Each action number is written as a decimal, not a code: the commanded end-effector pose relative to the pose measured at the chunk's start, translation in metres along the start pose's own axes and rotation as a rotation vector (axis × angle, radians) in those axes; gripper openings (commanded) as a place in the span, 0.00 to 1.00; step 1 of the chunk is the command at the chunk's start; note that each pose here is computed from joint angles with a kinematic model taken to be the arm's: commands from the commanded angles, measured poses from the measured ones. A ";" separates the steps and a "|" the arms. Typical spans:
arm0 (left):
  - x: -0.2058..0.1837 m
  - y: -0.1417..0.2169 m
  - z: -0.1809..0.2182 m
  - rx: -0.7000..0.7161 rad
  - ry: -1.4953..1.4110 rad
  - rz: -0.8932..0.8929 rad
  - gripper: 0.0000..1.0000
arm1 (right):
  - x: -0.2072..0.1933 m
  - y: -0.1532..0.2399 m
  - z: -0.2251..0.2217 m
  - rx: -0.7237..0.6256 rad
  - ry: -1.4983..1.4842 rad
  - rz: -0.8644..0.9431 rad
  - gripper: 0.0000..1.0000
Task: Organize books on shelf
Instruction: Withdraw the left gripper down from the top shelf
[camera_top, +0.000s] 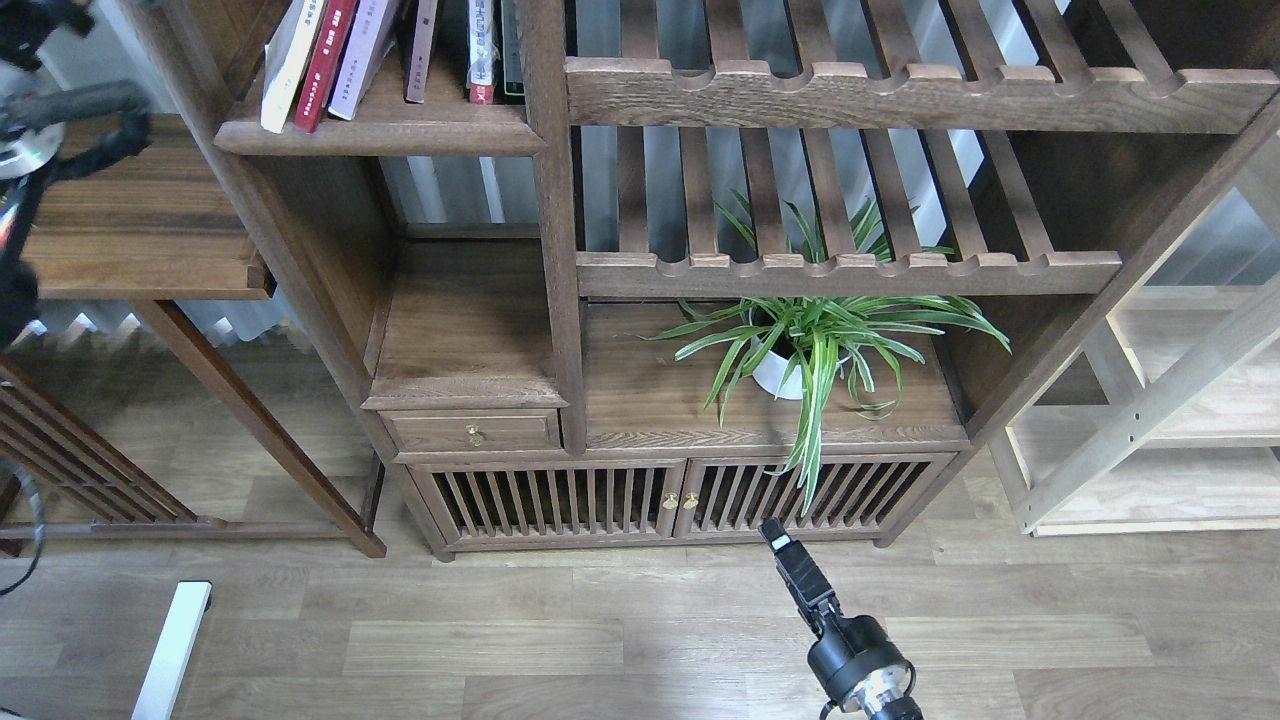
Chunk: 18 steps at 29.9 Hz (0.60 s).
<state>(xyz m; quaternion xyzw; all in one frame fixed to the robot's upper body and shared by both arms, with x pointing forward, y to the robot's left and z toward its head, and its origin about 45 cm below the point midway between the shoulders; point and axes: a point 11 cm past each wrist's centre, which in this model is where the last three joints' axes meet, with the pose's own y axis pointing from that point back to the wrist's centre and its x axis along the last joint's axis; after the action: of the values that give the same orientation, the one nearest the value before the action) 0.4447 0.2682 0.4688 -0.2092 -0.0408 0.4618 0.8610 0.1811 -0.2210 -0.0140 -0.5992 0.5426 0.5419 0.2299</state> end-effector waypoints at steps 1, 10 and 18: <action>-0.002 0.031 0.000 -0.024 0.045 -0.006 0.35 | -0.003 -0.001 0.002 -0.007 0.001 -0.008 0.99; 0.004 0.098 -0.033 -0.006 0.148 -0.073 0.35 | -0.058 -0.024 0.003 -0.008 0.009 -0.098 0.99; 0.015 0.153 -0.089 0.066 0.347 0.060 0.36 | -0.101 -0.041 -0.001 -0.005 0.026 -0.164 0.99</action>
<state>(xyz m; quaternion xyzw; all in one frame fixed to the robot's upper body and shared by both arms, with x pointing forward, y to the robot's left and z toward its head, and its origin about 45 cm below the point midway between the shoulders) 0.3661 0.3247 0.3542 -0.2541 0.0806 0.4387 0.8582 0.2266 -0.1752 0.0532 -0.6402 0.5005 0.5210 0.2612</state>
